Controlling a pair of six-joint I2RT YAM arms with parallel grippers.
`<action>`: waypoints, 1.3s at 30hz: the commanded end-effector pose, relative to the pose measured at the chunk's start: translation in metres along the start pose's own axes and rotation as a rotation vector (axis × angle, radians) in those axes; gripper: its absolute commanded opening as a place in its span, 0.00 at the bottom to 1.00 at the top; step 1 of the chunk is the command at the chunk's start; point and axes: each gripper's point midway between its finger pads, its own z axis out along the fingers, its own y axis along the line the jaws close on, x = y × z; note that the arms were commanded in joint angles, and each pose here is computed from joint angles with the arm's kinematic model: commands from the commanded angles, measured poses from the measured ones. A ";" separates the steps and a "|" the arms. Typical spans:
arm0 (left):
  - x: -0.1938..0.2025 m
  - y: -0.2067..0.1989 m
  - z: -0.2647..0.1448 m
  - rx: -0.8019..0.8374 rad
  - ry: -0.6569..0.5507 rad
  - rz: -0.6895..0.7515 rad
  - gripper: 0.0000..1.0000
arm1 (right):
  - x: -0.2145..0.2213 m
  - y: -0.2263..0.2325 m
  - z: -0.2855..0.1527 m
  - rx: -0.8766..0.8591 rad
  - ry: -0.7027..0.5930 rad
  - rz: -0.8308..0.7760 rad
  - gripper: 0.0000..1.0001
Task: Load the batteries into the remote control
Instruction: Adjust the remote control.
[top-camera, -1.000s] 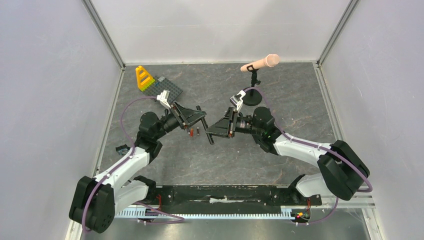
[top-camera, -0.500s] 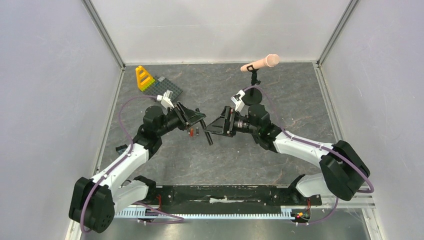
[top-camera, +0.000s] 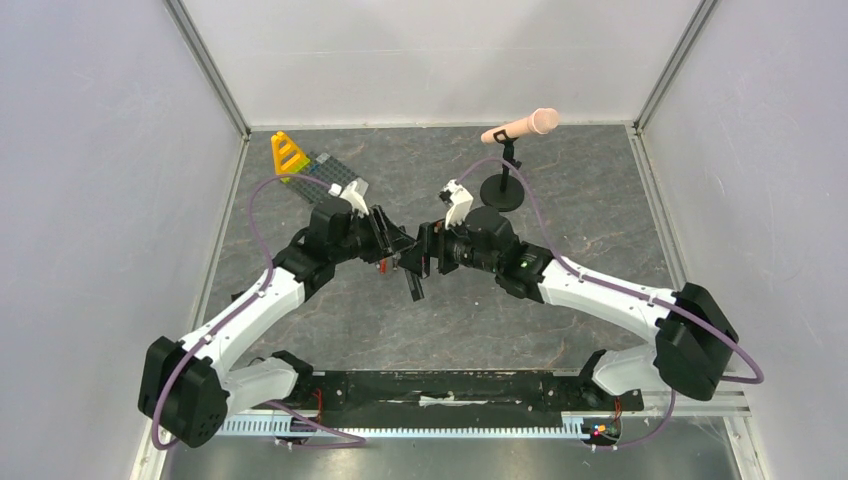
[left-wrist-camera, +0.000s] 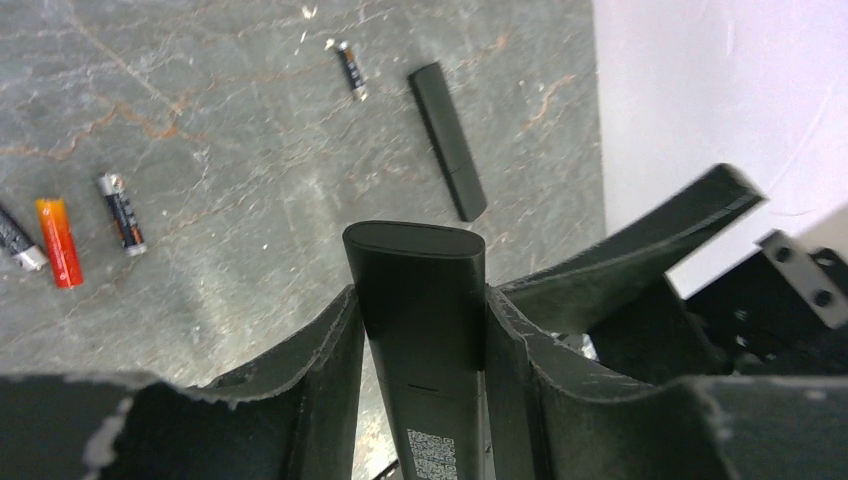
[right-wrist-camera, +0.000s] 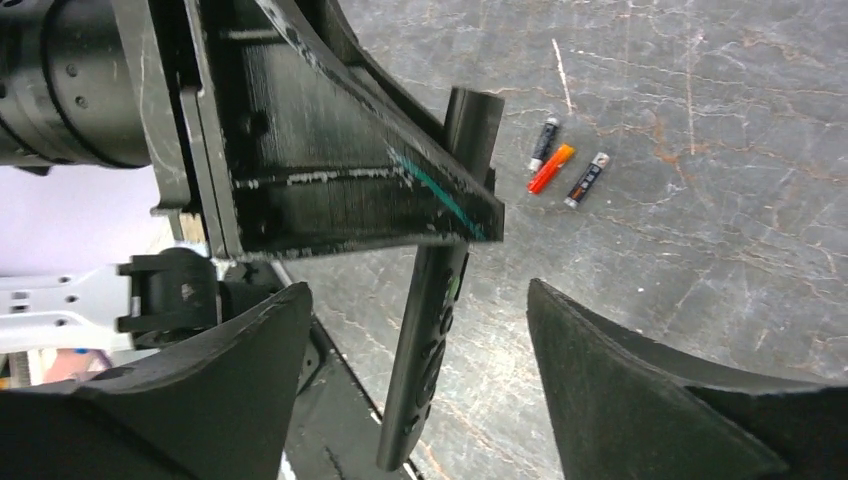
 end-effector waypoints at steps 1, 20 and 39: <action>-0.008 -0.006 0.000 -0.025 -0.016 0.055 0.02 | -0.006 -0.014 0.011 0.114 -0.020 -0.082 0.77; -0.011 -0.025 -0.002 0.037 -0.029 0.040 0.49 | 0.011 -0.006 0.026 0.098 0.012 0.062 0.13; -0.046 -0.083 -0.067 0.298 -0.293 -0.019 0.79 | -0.078 0.036 -0.040 -0.185 -0.292 0.404 0.11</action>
